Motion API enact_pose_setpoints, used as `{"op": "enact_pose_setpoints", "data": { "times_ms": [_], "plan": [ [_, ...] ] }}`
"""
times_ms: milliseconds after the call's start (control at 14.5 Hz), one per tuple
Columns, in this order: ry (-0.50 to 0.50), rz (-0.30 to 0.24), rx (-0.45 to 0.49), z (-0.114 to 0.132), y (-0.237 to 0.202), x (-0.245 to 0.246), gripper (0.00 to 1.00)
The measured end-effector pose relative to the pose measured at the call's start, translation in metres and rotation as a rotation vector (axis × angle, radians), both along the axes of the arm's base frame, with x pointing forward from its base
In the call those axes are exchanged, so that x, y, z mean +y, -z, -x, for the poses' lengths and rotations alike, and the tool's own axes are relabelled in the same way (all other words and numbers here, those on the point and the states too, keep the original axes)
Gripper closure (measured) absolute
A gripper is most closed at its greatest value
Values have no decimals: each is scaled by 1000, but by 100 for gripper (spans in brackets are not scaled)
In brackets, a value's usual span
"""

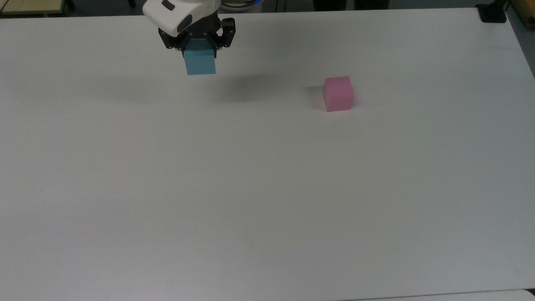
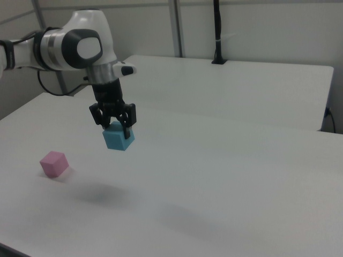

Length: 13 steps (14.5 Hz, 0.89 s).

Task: Put blue cube on pink cube
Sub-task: 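Lift the light-blue cube up off the table, then carry the light-blue cube over the pink cube and lower it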

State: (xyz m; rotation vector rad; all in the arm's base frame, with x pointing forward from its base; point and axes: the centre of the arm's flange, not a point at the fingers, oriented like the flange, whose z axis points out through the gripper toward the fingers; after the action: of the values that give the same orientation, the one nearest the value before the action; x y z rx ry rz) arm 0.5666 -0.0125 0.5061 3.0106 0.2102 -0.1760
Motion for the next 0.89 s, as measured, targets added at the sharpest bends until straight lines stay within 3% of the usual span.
{"op": "enact_pose_setpoints", "data": {
  "times_ms": [688, 894],
  "plan": [
    [21, 0, -36, -3, -54, -6, 40],
    [18, -42, -29, -5, -50, 4, 40]
  ]
}}
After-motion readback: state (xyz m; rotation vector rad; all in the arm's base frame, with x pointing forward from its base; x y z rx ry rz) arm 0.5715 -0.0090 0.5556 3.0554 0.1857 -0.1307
